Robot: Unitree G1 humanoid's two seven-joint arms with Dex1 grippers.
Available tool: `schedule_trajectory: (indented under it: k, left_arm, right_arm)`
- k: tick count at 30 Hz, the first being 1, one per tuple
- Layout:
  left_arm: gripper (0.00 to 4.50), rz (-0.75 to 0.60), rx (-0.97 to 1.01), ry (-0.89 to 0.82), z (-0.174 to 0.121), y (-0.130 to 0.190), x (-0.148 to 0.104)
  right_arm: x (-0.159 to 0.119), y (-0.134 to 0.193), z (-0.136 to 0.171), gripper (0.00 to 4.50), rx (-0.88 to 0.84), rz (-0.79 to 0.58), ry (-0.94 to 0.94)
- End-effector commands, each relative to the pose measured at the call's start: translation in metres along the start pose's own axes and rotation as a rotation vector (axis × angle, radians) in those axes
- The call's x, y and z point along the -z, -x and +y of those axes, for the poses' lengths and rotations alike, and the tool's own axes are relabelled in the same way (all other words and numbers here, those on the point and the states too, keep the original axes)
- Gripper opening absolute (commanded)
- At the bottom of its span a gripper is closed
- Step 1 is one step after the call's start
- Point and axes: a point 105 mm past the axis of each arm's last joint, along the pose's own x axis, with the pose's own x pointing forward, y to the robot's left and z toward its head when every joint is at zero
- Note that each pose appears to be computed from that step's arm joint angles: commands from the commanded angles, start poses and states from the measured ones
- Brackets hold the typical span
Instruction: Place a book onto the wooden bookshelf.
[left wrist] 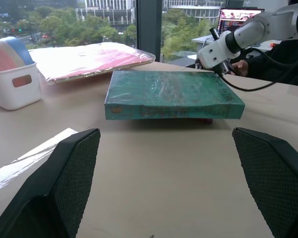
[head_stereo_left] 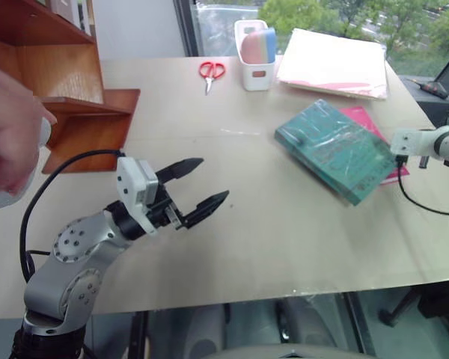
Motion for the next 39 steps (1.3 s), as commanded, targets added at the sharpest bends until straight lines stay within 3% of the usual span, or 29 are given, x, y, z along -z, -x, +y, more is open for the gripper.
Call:
schedule_trajectory:
  k: [1,2,7,11,14,23,26,31,39]
  left_arm:
    - [4.5,-0.019,0.005,-0.035,-0.004,0.001,-0.008]
    - [4.5,-0.019,0.002,-0.034,-0.004,0.002,-0.008]
    - [4.5,-0.017,-0.004,-0.028,-0.008,0.004,-0.007]
    - [4.5,-0.016,-0.007,-0.023,-0.008,0.004,-0.006]
    - [4.5,-0.02,-0.005,-0.019,-0.009,0.003,-0.006]
    - [4.5,-0.092,0.084,0.006,-0.016,0.003,-0.019]
    - [4.5,-0.107,0.152,0.014,-0.021,0.003,-0.024]
    - [4.5,-0.102,0.161,-0.004,-0.016,0.002,-0.022]
    - [4.5,-0.103,0.15,-0.015,-0.012,0.001,-0.019]
  right_arm:
    - [0.005,0.004,0.003,0.17,-0.014,-0.006,0.035]
    - [0.002,0.004,-0.003,0.17,-0.002,-0.028,-0.066]
    - [-0.002,0.01,0.0,0.17,-0.059,-0.109,-0.142]
    - [-0.006,0.014,-0.014,0.17,-0.068,-0.196,-0.484]
    - [-0.007,0.017,-0.025,0.17,-0.041,-0.241,-0.619]
    - [0.003,0.035,-0.024,0.17,-0.164,-0.335,-0.843]
    - [0.018,0.03,-0.015,0.17,-0.149,-0.222,-0.937]
    - [0.029,0.016,-0.012,0.17,-0.02,-0.089,-1.412]
    - [0.014,0.006,-0.017,0.17,0.056,-0.09,-1.952]
